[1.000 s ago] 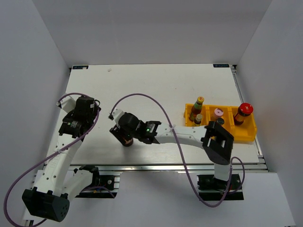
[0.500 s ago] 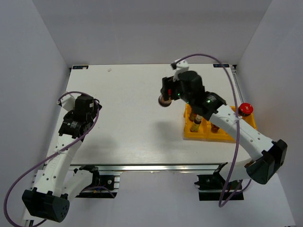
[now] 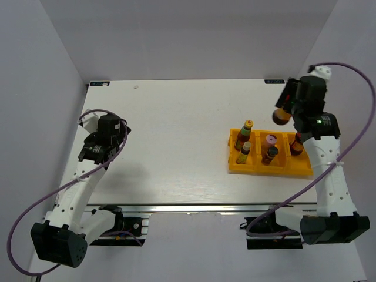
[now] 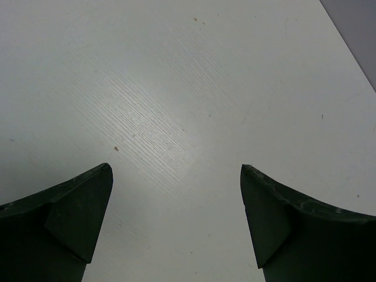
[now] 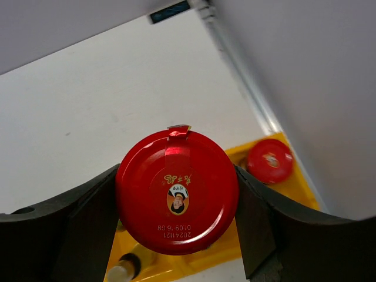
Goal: Organize the condiment bottles
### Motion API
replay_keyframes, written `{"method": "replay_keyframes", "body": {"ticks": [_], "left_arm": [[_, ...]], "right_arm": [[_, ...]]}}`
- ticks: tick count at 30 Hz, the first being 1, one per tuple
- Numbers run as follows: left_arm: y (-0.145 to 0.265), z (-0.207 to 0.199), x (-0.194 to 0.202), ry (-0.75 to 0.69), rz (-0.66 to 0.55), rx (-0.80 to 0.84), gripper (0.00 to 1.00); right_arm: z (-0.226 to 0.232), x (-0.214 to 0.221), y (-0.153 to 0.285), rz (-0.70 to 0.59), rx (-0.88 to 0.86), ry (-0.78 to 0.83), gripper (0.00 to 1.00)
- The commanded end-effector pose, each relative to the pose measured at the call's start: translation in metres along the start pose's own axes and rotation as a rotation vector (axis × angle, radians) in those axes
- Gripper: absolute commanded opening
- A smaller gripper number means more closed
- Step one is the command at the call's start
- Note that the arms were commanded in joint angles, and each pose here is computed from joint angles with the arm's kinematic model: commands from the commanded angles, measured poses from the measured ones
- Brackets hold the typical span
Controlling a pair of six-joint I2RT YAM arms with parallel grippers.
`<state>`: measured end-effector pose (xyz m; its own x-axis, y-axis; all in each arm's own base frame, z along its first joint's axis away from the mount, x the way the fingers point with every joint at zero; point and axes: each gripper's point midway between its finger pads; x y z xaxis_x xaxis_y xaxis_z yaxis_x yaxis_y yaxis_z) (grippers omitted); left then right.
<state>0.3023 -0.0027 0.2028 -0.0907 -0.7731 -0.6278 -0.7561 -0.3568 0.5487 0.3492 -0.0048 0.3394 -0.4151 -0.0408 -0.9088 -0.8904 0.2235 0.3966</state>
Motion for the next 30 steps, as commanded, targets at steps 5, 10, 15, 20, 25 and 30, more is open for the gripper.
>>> {"method": "replay_keyframes", "body": {"ticks": [5, 10, 15, 20, 25, 30], "left_arm": [[-0.007, -0.019, 0.005, -0.027, 0.023, 0.052, 0.98], [-0.011, -0.024, 0.008, -0.047, 0.037, 0.051, 0.98], [-0.015, -0.027, 0.01, -0.055, 0.046, 0.053, 0.98], [-0.016, -0.026, 0.01, -0.063, 0.043, 0.045, 0.98], [-0.017, -0.024, 0.011, -0.065, 0.046, 0.039, 0.98], [-0.016, -0.021, 0.007, -0.067, 0.027, 0.025, 0.98]], "right_arm": [[-0.1, 0.002, 0.023, -0.035, 0.32, -0.182, 0.1], [-0.128, 0.043, 0.026, 0.045, 0.434, -0.225, 0.09], [-0.133, 0.077, 0.024, 0.11, 0.461, -0.235, 0.1], [-0.136, 0.105, 0.016, 0.139, 0.48, -0.245, 0.1], [-0.137, 0.114, 0.005, 0.13, 0.485, -0.246, 0.09], [-0.142, 0.116, -0.006, 0.077, 0.51, -0.242, 0.1]]}}
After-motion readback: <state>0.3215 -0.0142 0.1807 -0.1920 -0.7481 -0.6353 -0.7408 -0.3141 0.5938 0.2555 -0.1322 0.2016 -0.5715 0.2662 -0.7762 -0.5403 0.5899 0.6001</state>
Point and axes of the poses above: each gripper's point midway between its finger pads, its own y axis back along the fingers, its own z axis along the line the jaws close on, x = y × z, and after that the axes turned 13 degrees about y, right-handed
